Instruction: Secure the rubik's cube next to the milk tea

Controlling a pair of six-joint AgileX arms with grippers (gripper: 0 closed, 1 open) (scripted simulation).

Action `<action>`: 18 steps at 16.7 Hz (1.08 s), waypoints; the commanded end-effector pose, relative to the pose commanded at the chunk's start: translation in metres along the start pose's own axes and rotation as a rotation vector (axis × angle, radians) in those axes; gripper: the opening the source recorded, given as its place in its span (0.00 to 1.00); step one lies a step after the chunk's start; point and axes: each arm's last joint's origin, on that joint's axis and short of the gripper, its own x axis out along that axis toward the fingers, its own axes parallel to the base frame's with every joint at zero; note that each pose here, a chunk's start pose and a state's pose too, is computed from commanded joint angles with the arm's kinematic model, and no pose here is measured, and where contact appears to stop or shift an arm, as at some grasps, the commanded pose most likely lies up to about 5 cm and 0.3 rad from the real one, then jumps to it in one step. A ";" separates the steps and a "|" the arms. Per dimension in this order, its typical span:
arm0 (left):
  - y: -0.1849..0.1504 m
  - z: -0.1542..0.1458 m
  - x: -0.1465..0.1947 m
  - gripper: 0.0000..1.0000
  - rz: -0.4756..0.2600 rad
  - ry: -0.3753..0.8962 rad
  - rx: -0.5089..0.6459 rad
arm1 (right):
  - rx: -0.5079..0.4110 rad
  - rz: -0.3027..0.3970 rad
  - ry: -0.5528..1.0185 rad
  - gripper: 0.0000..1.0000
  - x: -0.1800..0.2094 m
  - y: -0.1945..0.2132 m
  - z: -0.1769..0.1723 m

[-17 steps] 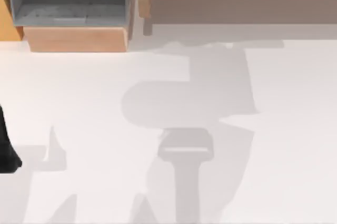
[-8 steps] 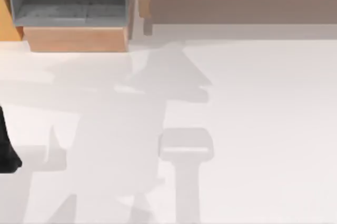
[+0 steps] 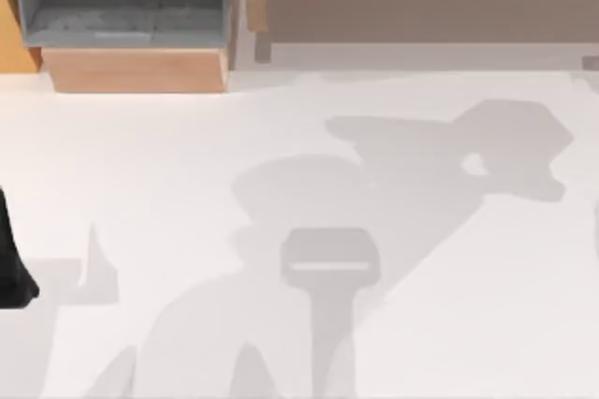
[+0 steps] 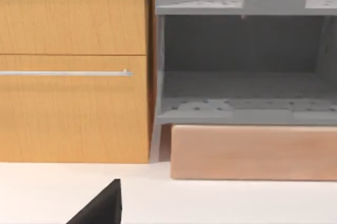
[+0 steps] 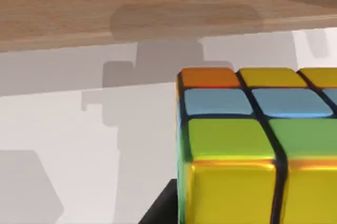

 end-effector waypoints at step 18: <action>0.000 0.000 0.000 1.00 0.000 0.000 0.000 | -0.093 0.086 0.639 0.00 0.103 0.051 -0.087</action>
